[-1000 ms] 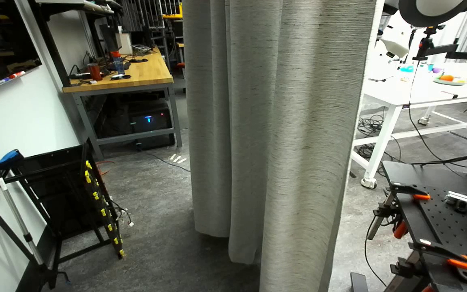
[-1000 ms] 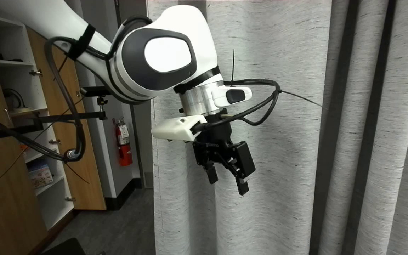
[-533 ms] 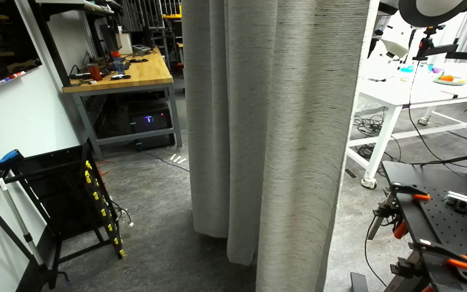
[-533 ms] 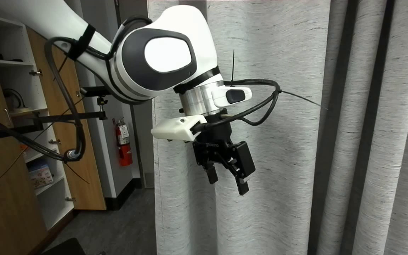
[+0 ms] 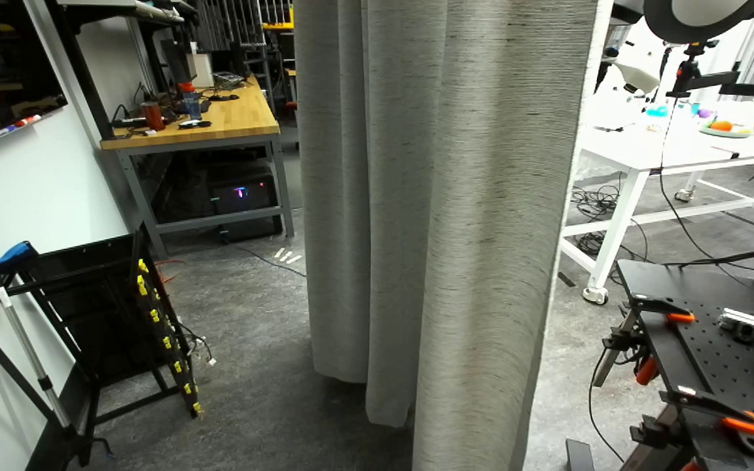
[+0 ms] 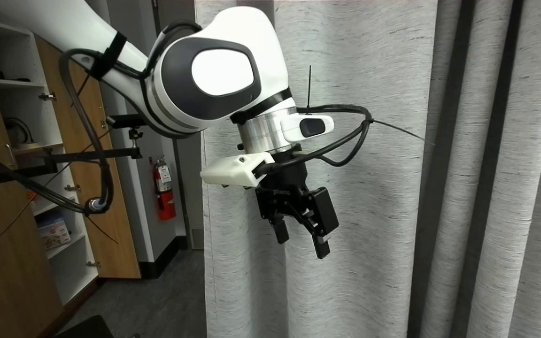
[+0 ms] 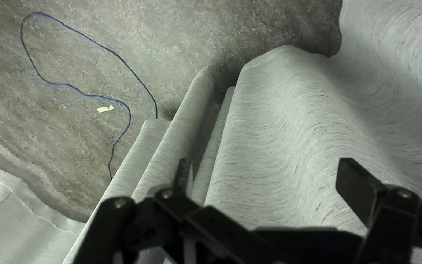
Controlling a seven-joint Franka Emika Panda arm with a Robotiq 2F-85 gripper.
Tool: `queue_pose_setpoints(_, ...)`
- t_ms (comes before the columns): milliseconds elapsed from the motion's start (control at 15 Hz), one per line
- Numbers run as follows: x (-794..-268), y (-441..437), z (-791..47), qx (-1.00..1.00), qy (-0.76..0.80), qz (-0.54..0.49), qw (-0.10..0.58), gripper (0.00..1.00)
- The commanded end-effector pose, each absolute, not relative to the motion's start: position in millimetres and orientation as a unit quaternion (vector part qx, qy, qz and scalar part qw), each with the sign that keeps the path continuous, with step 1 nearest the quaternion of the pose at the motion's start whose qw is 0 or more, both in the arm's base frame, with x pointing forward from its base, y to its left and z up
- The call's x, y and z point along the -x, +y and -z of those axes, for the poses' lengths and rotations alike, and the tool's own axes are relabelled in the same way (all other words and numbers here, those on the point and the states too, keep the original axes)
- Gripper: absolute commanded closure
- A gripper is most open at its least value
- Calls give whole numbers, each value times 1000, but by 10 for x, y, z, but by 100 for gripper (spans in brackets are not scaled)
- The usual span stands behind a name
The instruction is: Pull the curtain to the left
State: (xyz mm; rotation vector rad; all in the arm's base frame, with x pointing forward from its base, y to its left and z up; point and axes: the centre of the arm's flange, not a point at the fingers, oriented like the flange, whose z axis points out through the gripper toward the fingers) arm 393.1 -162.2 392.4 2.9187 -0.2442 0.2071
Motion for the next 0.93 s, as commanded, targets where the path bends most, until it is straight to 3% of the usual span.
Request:
queue_pose_setpoints(0, -3949, -1636, -3922, -986, -97, -82, 104, 0)
queue_pose_setpoints(333, -4162, -1558, -3906, -984, -79, -121, 109, 0)
queue_pose_setpoints(867, -3763, -1047, -3708, -983, 1, -141, 117, 0)
